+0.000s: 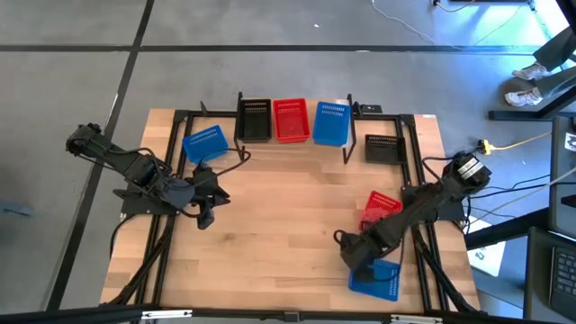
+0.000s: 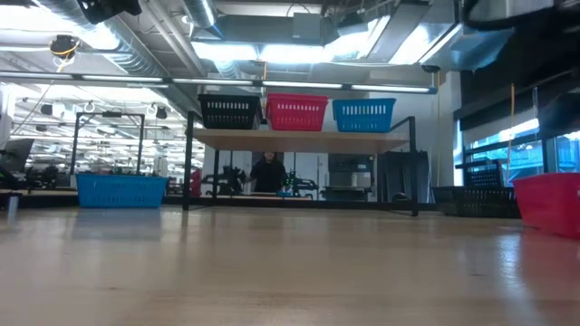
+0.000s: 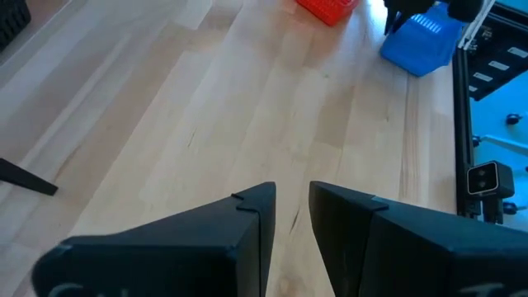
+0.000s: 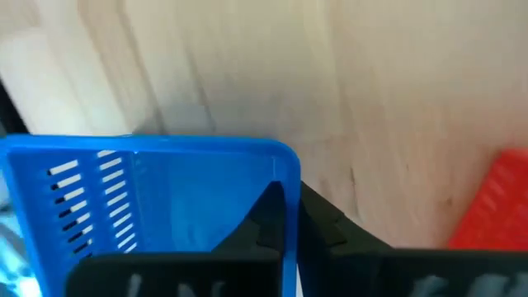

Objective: Stack baskets on shelf by color
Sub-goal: Stack the bottom blue bin on the blue bin on the shelf

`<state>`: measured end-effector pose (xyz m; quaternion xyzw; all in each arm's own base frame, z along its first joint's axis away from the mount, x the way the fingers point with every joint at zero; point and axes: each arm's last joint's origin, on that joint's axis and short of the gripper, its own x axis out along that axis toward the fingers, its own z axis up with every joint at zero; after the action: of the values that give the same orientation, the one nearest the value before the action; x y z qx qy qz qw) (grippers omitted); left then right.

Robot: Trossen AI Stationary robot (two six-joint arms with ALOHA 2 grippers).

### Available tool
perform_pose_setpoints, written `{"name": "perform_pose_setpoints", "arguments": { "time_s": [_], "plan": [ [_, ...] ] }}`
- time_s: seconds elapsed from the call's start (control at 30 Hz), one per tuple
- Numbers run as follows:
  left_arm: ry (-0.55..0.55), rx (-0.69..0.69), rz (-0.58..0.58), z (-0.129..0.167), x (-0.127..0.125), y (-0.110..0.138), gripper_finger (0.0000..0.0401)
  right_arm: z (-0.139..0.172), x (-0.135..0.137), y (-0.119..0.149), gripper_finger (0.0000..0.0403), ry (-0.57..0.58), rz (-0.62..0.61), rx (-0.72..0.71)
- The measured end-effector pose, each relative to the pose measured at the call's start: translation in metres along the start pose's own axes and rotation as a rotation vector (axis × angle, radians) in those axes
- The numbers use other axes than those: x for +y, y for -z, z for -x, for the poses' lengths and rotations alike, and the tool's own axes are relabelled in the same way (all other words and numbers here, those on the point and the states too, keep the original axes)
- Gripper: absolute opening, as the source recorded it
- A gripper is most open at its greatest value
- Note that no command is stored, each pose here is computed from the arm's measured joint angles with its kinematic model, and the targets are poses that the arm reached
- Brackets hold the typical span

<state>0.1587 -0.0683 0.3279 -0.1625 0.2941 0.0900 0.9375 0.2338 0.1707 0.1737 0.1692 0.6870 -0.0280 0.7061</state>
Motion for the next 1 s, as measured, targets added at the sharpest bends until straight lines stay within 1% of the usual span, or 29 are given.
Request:
{"name": "perform_pose_setpoints", "arguments": {
  "time_s": [0.07,0.17,0.3,0.37,0.47,0.67,0.73,0.83,0.9,1.0],
  "plan": [
    [0.0,0.0,0.0,0.0,0.0,0.0,0.0069,0.005,-0.002,-0.008,0.0004,-0.028,-0.051,0.007],
    [0.0,0.0,-0.001,0.0,0.0,0.0,0.0069,0.017,0.001,-0.022,0.0003,-0.068,-0.052,-0.03],
    [0.0,0.0,-0.001,0.0,0.0,0.0,0.0069,0.044,0.003,-0.046,0.0002,-0.12,-0.057,-0.103],
    [0.0,0.0,-0.001,0.0,0.0,0.0,0.0069,0.061,0.001,-0.058,0.0002,-0.128,-0.094,-0.127],
    [0.0,0.001,-0.002,0.0,0.0,0.0,0.0069,0.088,-0.006,-0.071,0.0002,-0.103,-0.223,-0.145],
    [0.0,0.001,-0.061,0.0,0.0,0.0,0.0069,0.157,-0.022,-0.089,0.0002,-0.024,-0.452,-0.271],
    [0.0,0.001,-0.091,0.0,0.0,0.0,0.0069,0.183,-0.03,-0.091,0.0002,0.015,-0.517,-0.342],
    [0.0,0.0,-0.141,0.0,0.0,0.0,0.0069,0.216,-0.045,-0.091,0.0003,0.08,-0.661,-0.437],
    [-0.008,-0.007,-0.179,0.0,0.0,0.0,0.0069,0.233,-0.056,-0.089,0.0003,0.134,-0.74,-0.489],
    [-0.052,-0.051,-0.221,0.0,0.001,-0.003,0.0069,0.255,-0.072,-0.087,0.0004,0.209,-0.869,-0.6]
  ]
}}
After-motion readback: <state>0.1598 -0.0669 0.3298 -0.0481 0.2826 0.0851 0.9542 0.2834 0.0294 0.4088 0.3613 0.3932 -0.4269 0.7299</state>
